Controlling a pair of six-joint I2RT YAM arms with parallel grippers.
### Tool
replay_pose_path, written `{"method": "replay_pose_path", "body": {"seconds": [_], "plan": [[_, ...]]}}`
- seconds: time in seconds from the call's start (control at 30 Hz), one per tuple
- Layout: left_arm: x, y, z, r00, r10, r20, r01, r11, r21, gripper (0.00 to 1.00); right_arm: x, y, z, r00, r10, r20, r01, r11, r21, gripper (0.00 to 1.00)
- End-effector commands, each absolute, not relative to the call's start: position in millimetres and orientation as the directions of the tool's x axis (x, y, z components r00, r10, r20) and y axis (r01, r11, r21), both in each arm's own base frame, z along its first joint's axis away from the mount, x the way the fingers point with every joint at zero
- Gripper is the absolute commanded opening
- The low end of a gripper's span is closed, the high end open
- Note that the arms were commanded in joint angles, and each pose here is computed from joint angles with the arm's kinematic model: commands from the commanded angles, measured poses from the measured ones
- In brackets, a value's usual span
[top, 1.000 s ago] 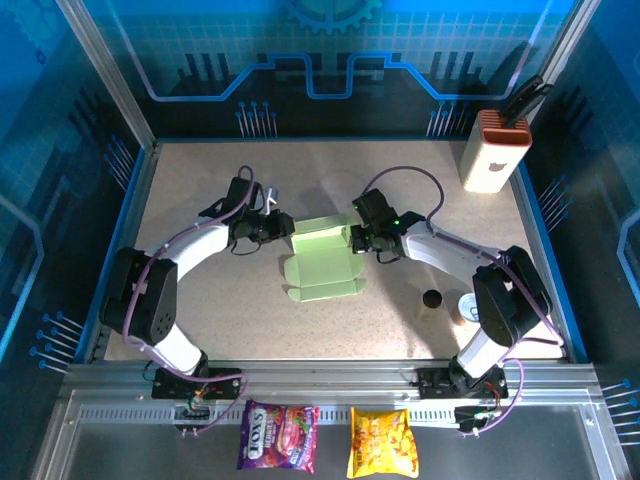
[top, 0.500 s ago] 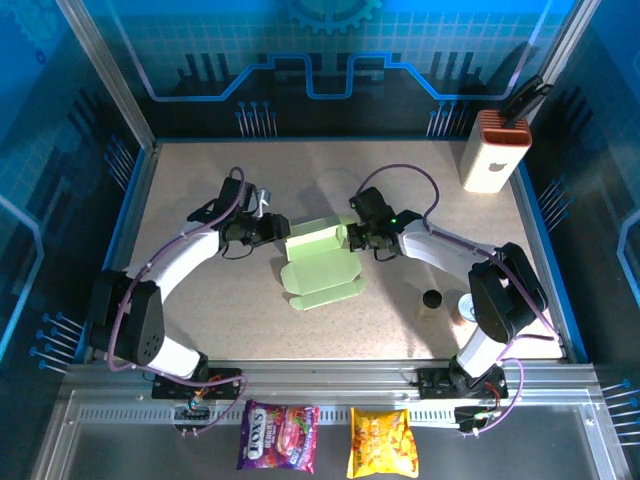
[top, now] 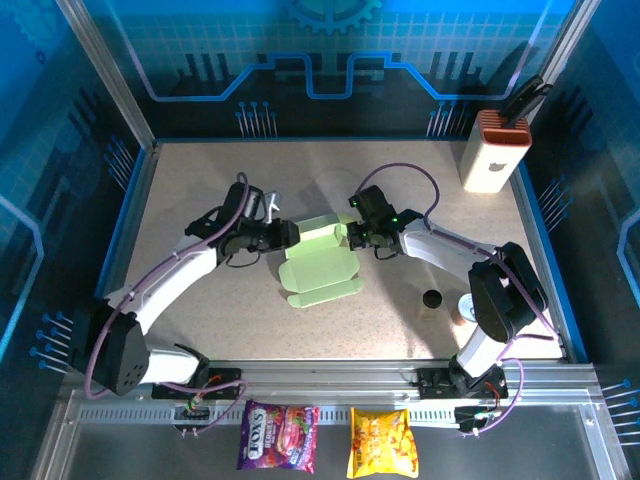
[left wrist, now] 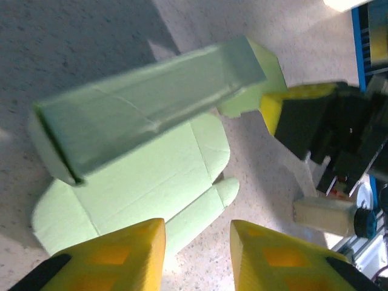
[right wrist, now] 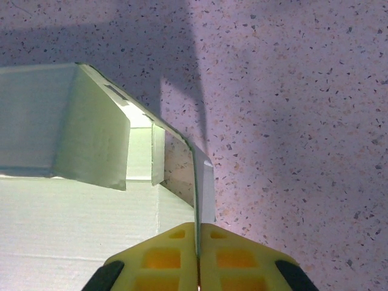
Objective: Fold the paper box
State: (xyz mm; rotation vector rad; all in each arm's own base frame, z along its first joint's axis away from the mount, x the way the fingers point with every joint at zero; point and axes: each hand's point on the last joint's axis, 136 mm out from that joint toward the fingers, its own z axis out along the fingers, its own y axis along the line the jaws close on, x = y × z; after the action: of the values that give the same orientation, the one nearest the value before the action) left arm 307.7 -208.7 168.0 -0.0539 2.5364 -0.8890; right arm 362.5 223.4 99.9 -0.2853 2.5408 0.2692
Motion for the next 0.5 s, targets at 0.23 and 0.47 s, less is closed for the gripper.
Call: {"method": "replay_pose_path", "body": {"seconds": [0.23,0.47], "plan": [[298.7,-291.5,132.3,-0.874,-0.262,-0.410,0.123,0.695,-0.708,0.15,363.9,225.5,102.8,-0.841,-0.082,-0.535,-0.208,0.961,0.180,0.07],[302.9,-336.3,96.8,-0.875,-0.253,-0.413,0.138,0.688,-0.713,0.08,361.2,229.6,102.8,-0.852,-0.056,-0.520,-0.188,0.960,0.206,0.07]]}}
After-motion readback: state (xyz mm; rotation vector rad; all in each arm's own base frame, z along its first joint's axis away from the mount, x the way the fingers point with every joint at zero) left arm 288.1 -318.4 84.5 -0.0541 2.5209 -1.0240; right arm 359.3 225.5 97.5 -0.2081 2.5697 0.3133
